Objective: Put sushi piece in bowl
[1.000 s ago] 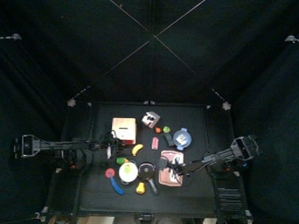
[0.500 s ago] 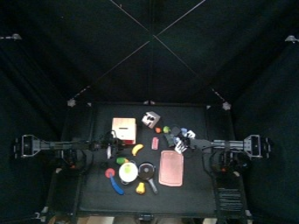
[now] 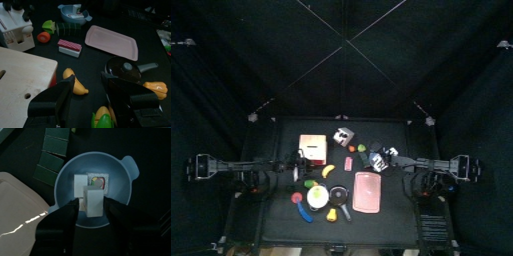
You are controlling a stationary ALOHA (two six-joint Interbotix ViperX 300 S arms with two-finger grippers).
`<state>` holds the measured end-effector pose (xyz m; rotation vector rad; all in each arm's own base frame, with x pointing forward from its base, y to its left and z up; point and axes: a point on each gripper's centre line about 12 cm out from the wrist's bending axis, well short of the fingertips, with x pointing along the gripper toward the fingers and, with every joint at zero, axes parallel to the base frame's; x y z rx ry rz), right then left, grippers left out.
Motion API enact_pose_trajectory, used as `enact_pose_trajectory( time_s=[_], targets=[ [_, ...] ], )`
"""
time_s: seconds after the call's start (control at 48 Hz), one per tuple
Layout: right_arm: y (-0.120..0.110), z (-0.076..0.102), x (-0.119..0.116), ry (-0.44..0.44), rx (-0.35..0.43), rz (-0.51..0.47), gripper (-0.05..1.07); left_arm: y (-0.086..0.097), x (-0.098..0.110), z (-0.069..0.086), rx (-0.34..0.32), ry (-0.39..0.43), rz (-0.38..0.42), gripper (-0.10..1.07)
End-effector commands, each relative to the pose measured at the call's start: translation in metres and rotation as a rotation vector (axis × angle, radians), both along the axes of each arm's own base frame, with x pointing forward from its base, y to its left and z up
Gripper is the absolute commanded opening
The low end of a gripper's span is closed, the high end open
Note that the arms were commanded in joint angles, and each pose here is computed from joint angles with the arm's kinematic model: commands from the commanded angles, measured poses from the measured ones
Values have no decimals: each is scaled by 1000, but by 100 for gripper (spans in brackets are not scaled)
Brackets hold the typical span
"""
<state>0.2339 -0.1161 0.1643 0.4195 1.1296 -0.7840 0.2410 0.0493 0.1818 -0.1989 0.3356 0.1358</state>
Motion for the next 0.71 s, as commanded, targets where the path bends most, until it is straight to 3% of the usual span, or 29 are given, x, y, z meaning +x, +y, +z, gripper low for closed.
enact_pose_trajectory(
  time_s=[0.0,0.188,0.688],
  targets=[
    [-4,9,1,-37,-13,-12,86,1,3,4,2,-15,0,84],
    [-6,13,1,-47,-20,-17,95,1,3,4,2,-15,0,84],
    [-12,26,-9,-82,-45,-47,95,1,3,4,2,-15,0,84]
  ],
)
